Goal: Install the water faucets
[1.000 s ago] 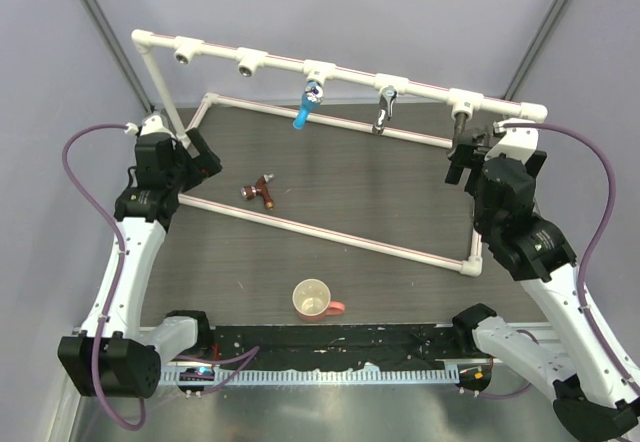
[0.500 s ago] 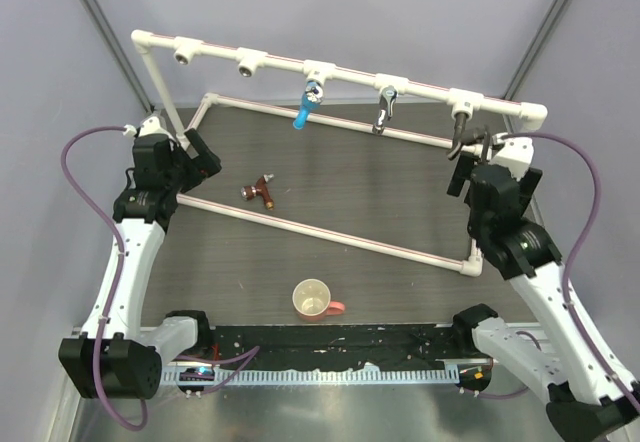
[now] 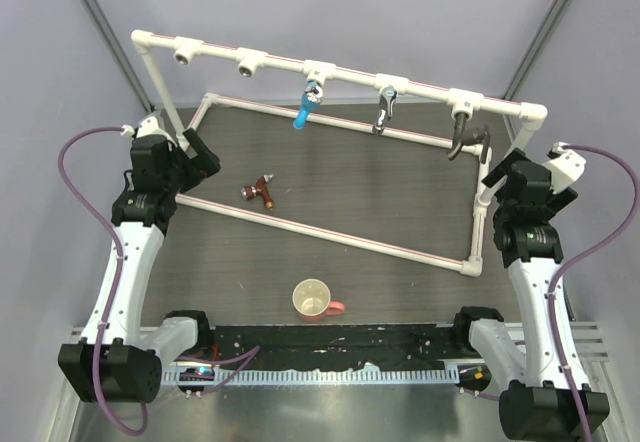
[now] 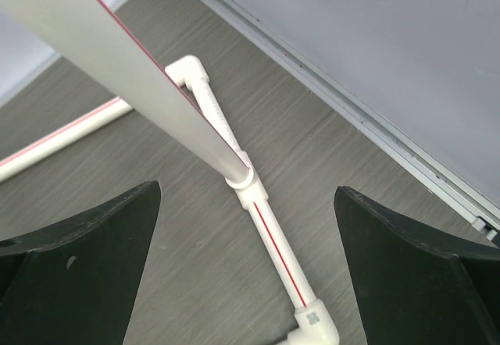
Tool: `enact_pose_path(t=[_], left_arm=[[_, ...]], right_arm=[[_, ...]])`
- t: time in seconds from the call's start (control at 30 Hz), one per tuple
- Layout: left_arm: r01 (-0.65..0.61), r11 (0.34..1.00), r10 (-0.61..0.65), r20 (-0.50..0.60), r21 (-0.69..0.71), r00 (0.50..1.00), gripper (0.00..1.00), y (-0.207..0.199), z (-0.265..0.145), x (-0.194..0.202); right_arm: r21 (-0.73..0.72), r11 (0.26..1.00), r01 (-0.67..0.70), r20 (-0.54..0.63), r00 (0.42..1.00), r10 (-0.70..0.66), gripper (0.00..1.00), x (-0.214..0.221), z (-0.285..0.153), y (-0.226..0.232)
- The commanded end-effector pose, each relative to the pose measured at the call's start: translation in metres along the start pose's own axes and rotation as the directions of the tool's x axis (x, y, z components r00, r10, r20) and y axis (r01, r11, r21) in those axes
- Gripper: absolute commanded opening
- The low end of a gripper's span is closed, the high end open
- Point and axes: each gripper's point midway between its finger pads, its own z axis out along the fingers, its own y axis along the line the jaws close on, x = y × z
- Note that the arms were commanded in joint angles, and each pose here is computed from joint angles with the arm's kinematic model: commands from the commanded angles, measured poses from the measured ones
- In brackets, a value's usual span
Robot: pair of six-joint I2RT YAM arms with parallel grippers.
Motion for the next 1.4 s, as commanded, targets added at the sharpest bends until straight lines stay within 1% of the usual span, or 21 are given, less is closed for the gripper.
enact_pose_path(t=[0.0, 0.03, 0.1, 0.27, 0.43, 0.77, 0.8, 0.83, 0.87, 0.93, 1.07, 1.13, 1.2, 1.23, 1.27, 1.3, 1.37], left_arm=[[0.008, 0.999, -0.01, 0.054, 0.035, 0.999, 1.0, -0.006, -0.006, -0.013], [0.007, 0.999, -0.009, 0.057, 0.036, 0.998, 1.0, -0.007, -0.007, -0.013], [0.008, 0.999, -0.01, 0.063, 0.035, 0.998, 1.0, -0.006, -0.008, -0.015], [0.003, 1.0, -0.005, 0.089, 0.022, 0.996, 1.0, -0.004, -0.013, -0.018], [0.003, 1.0, -0.005, 0.086, 0.024, 0.996, 1.0, -0.004, -0.012, -0.018], [0.007, 1.0, -0.009, 0.078, 0.027, 0.997, 1.0, -0.003, -0.012, -0.014], [0.008, 1.0, -0.01, 0.071, 0.029, 0.997, 1.0, -0.004, -0.011, -0.013], [0.01, 0.999, -0.013, 0.064, 0.039, 0.998, 1.0, -0.006, -0.01, -0.012], [0.016, 0.999, -0.018, 0.055, 0.042, 0.998, 1.0, -0.007, -0.009, -0.01], [0.019, 0.998, -0.021, 0.044, 0.053, 0.999, 1.0, -0.009, -0.008, -0.009], [0.024, 0.999, -0.025, 0.018, 0.046, 1.0, 1.0, -0.008, -0.002, -0.004], [0.025, 0.999, -0.025, 0.012, 0.044, 1.0, 1.0, -0.008, 0.0, -0.003], [0.029, 0.997, -0.028, -0.013, 0.071, 1.0, 1.0, -0.013, 0.002, 0.001], [0.028, 0.997, -0.027, -0.017, 0.072, 0.999, 1.0, -0.013, 0.002, 0.002], [0.028, 0.997, -0.027, -0.024, 0.066, 0.999, 1.0, -0.011, 0.005, 0.005], [0.027, 0.998, -0.025, -0.028, 0.062, 0.999, 1.0, -0.01, 0.006, 0.006], [0.025, 0.998, -0.023, -0.036, 0.057, 0.999, 1.0, -0.009, 0.008, 0.009]], right_arm=[[-0.041, 0.996, -0.08, 0.106, 0.991, 0.084, 1.0, -0.032, 0.01, 0.011], [-0.066, 0.995, -0.075, 0.118, 0.99, 0.082, 1.0, -0.036, 0.015, 0.018], [-0.053, 0.997, -0.054, 0.128, 0.99, 0.06, 1.0, -0.038, 0.023, 0.017], [-0.106, 0.994, -0.028, 0.163, 0.986, 0.045, 0.99, -0.051, 0.041, 0.028], [-0.08, 0.994, 0.08, 0.201, 0.978, -0.062, 0.99, -0.066, 0.049, 0.027], [0.03, 0.976, 0.216, 0.247, 0.945, -0.217, 1.0, -0.088, 0.065, 0.021], [0.049, 0.967, 0.249, 0.25, 0.934, -0.254, 1.0, -0.092, 0.066, 0.018], [0.054, 0.967, 0.247, 0.273, 0.928, -0.253, 1.0, -0.099, 0.067, 0.019], [0.061, 0.965, 0.254, 0.271, 0.926, -0.261, 1.0, -0.1, 0.072, 0.018], [0.068, 0.966, 0.25, 0.279, 0.925, -0.259, 1.0, -0.106, 0.077, 0.015], [0.069, 0.97, 0.235, 0.256, 0.935, -0.245, 1.0, -0.107, 0.099, 0.007], [0.048, 0.979, 0.2, 0.263, 0.943, -0.206, 1.0, -0.113, 0.103, 0.008], [-0.013, 0.977, 0.213, 0.251, 0.947, -0.203, 1.0, -0.113, 0.106, 0.017], [-0.047, 0.984, 0.174, 0.247, 0.956, -0.158, 1.0, -0.114, 0.103, 0.023], [-0.096, 0.981, 0.169, 0.246, 0.959, -0.141, 1.0, -0.116, 0.099, 0.032], [-0.11, 0.984, 0.142, 0.265, 0.958, -0.108, 1.0, -0.123, 0.089, 0.033], [-0.148, 0.987, 0.066, 0.246, 0.969, -0.028, 1.0, -0.122, 0.078, 0.036]])
